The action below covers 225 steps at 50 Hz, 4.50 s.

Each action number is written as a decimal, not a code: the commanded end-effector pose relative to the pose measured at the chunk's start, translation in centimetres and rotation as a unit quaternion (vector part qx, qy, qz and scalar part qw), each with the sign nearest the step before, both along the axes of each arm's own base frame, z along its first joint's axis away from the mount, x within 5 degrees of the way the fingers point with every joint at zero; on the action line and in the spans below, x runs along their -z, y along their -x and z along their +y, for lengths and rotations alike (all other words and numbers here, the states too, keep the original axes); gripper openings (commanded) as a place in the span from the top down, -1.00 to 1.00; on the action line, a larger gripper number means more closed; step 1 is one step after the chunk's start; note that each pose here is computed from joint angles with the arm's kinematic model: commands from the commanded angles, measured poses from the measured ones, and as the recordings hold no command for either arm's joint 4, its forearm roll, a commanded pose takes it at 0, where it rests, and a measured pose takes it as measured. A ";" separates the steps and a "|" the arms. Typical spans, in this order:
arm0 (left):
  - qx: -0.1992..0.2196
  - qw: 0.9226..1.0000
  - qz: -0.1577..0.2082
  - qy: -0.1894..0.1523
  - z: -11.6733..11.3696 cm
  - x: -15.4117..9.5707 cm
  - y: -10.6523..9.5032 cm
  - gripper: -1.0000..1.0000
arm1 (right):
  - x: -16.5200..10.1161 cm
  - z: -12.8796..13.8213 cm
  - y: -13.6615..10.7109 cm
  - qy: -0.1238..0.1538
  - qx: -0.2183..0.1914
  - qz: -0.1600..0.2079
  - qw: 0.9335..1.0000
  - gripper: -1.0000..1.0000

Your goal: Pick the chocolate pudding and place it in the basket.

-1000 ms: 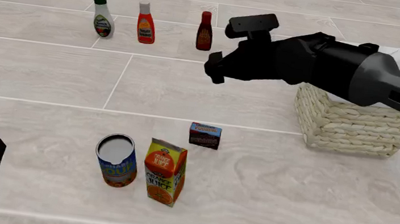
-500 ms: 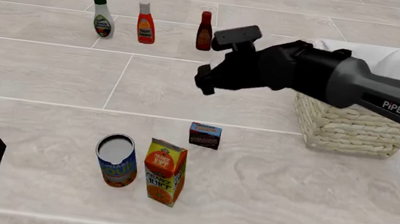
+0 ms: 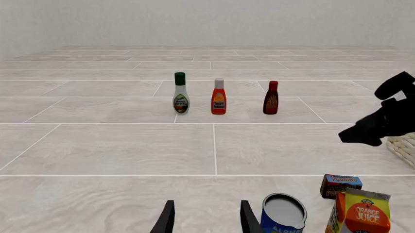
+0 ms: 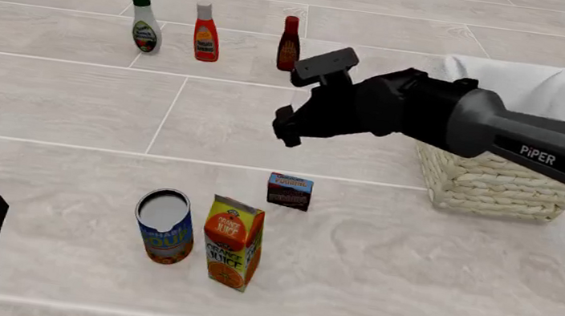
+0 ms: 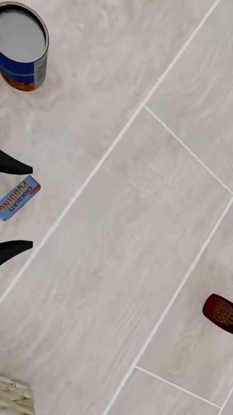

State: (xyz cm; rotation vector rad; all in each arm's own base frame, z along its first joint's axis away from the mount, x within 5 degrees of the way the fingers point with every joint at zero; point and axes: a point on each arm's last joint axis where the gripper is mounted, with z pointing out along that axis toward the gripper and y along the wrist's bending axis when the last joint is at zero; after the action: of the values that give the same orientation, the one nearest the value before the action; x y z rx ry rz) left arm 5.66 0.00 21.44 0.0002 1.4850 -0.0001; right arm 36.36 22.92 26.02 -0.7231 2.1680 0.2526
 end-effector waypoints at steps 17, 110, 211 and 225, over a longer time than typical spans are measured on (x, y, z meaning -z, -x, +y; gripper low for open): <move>0.000 1.000 0.000 0.000 0.0 0.0 0.0 -1.00 | 1.7 0.6 0.8 0.021 -0.025 0.002 0.999 -1.00; 0.000 1.000 0.000 0.000 0.0 0.0 0.0 -1.00 | 9.3 0.4 0.2 0.053 -0.018 0.057 0.997 -1.00; 0.000 1.000 0.000 0.000 0.0 0.0 0.0 -1.00 | 4.0 -3.9 -1.2 -0.002 0.042 -0.014 0.999 1.00; 0.000 1.000 0.000 0.000 0.0 0.0 0.0 -1.00 | -0.9 -5.7 -1.0 -0.022 0.064 -0.046 0.997 1.00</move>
State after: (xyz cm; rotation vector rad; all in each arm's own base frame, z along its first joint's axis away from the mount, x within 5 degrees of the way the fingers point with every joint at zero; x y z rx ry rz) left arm 5.66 0.00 21.44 0.0003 1.4849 0.0000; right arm 37.53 18.52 23.60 -0.6140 2.1462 0.1970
